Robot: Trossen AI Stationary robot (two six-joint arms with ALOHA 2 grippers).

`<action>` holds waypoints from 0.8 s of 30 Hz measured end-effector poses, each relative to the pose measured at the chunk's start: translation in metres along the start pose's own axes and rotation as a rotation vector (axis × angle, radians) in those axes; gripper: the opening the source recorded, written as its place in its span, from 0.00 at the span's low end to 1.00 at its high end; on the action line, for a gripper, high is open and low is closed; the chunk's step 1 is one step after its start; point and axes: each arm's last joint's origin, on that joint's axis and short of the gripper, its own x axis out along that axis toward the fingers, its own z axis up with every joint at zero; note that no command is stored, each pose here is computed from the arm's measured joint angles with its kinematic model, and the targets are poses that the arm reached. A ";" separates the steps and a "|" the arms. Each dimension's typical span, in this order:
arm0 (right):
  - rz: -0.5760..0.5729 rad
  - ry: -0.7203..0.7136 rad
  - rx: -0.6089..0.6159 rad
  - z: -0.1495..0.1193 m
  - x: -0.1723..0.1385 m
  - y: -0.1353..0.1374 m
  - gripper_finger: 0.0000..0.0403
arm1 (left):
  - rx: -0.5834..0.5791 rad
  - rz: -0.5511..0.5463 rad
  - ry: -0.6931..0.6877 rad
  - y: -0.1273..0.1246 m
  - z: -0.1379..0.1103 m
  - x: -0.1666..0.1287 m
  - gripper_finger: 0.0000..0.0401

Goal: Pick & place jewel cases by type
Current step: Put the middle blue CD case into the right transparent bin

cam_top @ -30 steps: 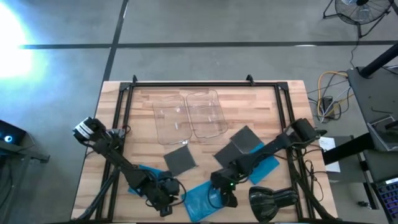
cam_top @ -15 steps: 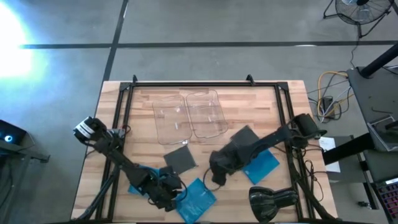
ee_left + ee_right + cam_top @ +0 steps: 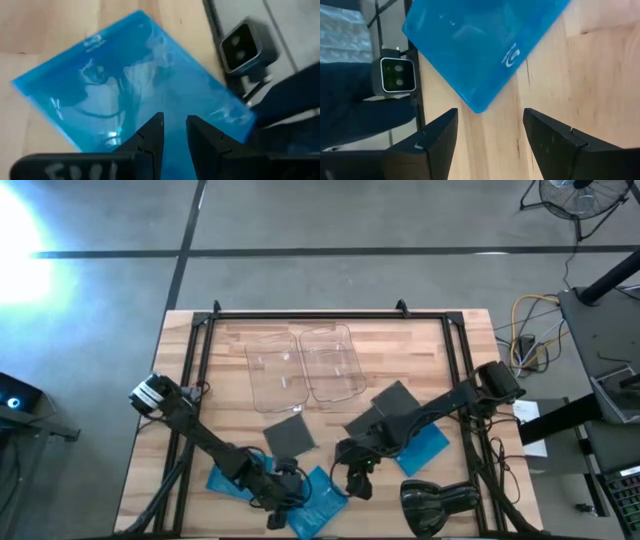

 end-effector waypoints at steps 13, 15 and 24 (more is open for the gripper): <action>-0.116 0.040 0.230 -0.008 -0.003 -0.008 0.55 | -0.254 0.207 -0.063 0.043 0.002 0.028 0.16; -0.152 0.058 0.349 -0.010 -0.003 -0.010 0.55 | -0.371 0.291 -0.138 0.050 0.008 0.024 0.16; -0.199 -0.051 0.610 -0.011 -0.002 -0.006 0.55 | -0.354 0.360 -0.314 0.041 0.058 -0.013 0.16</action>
